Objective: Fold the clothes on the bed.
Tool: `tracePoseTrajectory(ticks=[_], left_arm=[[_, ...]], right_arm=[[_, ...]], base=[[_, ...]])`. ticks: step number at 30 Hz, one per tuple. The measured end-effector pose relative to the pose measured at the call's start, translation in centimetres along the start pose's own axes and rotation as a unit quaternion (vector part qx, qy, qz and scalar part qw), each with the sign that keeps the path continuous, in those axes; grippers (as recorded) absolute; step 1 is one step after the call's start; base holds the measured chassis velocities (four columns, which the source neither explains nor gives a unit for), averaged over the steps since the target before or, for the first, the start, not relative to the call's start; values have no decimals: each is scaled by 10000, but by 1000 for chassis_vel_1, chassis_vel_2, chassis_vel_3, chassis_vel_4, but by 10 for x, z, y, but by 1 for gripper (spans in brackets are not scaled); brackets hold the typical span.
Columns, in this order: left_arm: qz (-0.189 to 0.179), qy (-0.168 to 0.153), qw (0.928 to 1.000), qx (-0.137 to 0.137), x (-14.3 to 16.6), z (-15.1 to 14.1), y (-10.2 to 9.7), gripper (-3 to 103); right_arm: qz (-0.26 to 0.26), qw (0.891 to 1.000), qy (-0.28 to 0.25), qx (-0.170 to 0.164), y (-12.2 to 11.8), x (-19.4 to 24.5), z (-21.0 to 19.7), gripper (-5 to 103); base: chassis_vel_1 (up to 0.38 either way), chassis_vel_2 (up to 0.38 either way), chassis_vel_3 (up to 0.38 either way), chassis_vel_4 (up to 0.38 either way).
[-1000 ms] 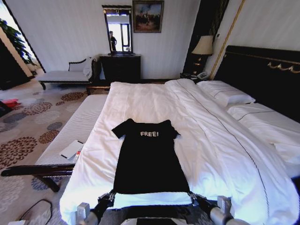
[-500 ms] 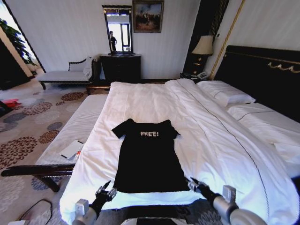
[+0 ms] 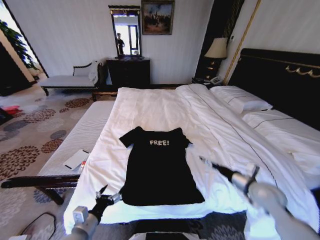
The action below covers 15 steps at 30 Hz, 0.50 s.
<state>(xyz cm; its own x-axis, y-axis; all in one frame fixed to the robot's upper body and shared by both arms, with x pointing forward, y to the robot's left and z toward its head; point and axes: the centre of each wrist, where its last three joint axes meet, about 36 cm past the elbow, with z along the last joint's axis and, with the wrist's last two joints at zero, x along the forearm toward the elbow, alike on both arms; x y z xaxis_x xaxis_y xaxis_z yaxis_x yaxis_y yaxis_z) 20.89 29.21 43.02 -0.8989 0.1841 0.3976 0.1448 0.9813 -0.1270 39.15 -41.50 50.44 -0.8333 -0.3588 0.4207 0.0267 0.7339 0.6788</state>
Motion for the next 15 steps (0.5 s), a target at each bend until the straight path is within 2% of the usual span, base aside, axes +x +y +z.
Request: tracePoseTrajectory(ticks=[2,3,7,11,15], left_arm=[[36,-55,10000,-38,-7,-3,4,100],[128,-33,9999,-51,-12,-2,2,100],[125,30,9999,-97,-12,3,2,100],[111,36,9999,-92,-12,4,2,100],[96,23,9999,-95,-13,4,3,100]], right_arm=[[-37,9996,53,-263,-5,-15,-34,100],[172,9981,-110,-575,-23,-34,-63,100],[409,9961,-93,-781,-44,-58,-75,100],[580,9958,48,-712,-58,-84,-76,100],[595,9966,162,-548,-54,-108,-79,100]], base=[[0,0,0,0],[0,0,0,0],[0,0,0,0],[0,0,0,0],[0,0,0,0]])
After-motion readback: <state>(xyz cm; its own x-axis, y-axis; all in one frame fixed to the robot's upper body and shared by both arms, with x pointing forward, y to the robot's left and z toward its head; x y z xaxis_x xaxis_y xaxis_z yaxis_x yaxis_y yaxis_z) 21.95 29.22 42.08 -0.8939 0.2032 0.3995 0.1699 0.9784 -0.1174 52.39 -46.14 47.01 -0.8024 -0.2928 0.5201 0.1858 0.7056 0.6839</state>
